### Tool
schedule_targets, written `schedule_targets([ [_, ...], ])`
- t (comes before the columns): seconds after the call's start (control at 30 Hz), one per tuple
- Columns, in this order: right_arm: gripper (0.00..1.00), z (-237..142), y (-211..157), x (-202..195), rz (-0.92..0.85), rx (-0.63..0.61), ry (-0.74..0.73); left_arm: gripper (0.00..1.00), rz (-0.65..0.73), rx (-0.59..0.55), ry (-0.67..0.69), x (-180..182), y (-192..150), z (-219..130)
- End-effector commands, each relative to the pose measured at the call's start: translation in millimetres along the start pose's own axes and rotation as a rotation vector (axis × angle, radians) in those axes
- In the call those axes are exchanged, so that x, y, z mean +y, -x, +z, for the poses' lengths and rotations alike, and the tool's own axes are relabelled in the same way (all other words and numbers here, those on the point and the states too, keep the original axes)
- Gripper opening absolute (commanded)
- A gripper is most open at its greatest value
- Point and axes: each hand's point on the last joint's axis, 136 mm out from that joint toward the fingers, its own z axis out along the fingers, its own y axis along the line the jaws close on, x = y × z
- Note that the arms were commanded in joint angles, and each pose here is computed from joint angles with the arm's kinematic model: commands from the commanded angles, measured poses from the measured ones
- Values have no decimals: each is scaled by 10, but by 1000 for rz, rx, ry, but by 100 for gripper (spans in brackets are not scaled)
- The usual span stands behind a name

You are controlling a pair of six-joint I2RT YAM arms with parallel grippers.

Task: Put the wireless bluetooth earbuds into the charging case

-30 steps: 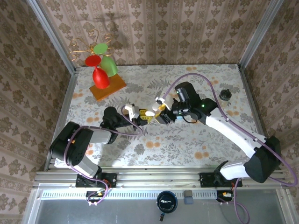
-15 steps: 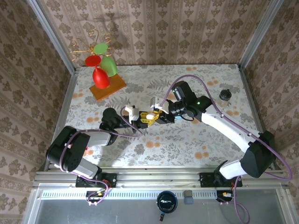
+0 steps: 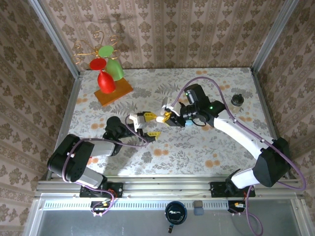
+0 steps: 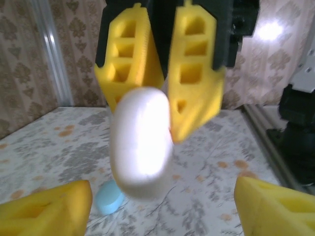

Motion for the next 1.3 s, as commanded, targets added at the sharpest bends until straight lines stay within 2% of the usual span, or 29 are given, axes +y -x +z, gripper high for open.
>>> schedule_targets([
  [0.0, 13, -119, 19, -398, 231, -51, -169, 87, 101, 28, 123, 169, -101, -114],
  [0.13, 13, -190, -176, -693, 503, -78, -276, 92, 96, 121, 155, 232, -318, -141],
  [0.27, 14, -136, -416, -747, 680, -73, -311, 100, 96, 219, 144, 224, -475, -120],
  [0.33, 14, -59, -586, -757, 779, -39, -321, 100, 96, 258, 138, 223, -516, -116],
  [0.47, 14, 119, -862, -725, 917, 15, -305, 100, 96, 312, 134, 220, -581, -126],
  [0.6, 14, 368, -1065, -666, 1022, 12, -245, 100, 97, 311, 139, 234, -576, -121],
  [0.93, 16, 827, -1445, -498, 1146, 98, -172, 100, 95, 311, 131, 220, -569, -109],
  [1.13, 19, 953, -1592, -514, 1166, 129, -193, 100, 90, 324, 127, 202, -598, -119],
  [1.27, 29, 971, -1636, -549, 1163, 142, -214, 100, 87, 336, 129, 208, -618, -125],
])
